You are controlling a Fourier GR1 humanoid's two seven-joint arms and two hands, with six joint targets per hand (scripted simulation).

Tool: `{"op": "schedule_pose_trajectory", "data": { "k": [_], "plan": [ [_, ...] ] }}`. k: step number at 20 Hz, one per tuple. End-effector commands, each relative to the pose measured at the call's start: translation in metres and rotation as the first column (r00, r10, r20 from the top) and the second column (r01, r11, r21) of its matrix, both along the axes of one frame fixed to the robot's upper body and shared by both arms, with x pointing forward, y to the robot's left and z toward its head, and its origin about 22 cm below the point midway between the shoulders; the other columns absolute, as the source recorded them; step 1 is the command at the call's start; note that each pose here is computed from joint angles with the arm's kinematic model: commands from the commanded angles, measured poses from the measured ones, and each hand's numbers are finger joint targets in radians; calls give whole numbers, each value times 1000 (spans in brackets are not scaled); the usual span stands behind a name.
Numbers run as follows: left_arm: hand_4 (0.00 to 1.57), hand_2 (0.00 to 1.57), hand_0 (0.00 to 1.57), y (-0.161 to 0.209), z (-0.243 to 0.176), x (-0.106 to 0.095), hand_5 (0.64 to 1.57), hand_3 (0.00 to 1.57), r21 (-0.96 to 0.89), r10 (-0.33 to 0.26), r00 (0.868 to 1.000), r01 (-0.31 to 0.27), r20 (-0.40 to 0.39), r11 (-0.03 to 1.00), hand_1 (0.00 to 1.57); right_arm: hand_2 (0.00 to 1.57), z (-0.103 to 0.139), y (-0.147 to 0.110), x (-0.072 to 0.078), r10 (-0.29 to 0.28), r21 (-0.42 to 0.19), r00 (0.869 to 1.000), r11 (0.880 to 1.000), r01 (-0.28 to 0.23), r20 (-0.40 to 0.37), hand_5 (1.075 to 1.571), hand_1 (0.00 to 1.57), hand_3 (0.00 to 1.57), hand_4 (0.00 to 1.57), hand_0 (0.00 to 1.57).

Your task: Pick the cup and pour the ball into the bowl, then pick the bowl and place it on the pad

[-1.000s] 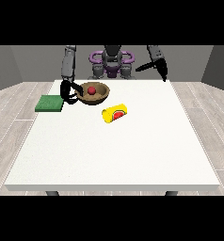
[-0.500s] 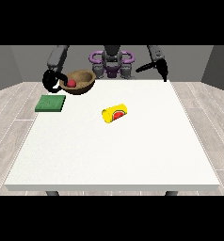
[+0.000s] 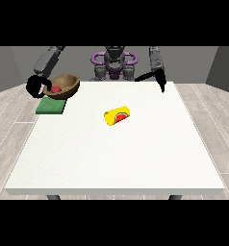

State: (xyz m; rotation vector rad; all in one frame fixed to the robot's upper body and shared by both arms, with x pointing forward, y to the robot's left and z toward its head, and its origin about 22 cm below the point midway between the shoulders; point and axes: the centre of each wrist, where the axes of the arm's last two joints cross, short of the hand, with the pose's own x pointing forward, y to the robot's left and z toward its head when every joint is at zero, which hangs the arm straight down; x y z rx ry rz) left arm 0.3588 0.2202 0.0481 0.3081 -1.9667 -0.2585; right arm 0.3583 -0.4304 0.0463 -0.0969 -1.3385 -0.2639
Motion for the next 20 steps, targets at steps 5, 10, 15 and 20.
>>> {"op": "schedule_pose_trajectory", "data": {
  "k": [5, 10, 15, 20],
  "plan": [
    [0, 0, 0, -35, 30, 5, 1565, 0, 28, -30, 982, 25, 188, 999, 0, 1571, 26, -33, -5, -41, 17, 984, 999, 38, 174, 1561, 1571, 1402, 1034, 1571],
    [0, 0, 0, -13, 61, -7, 1563, 0, 35, -23, 974, 15, 228, 999, 0, 1571, 32, -85, -45, -55, -84, 972, 994, 76, 229, 1569, 1571, 351, 1024, 1571],
    [0, 0, 0, -22, 93, -12, 1563, 0, 10, -20, 964, 18, 266, 1000, 0, 1571, 47, -85, -35, -70, -97, 959, 990, 100, 273, 1569, 1571, 0, 1037, 1571],
    [0, 0, 0, -39, 82, -30, 1563, 0, 31, -10, 953, 0, 303, 1000, 0, 1571, 58, -87, -32, -48, -148, 963, 985, 90, 266, 1571, 1571, 436, 1031, 1571]
  ]
}}
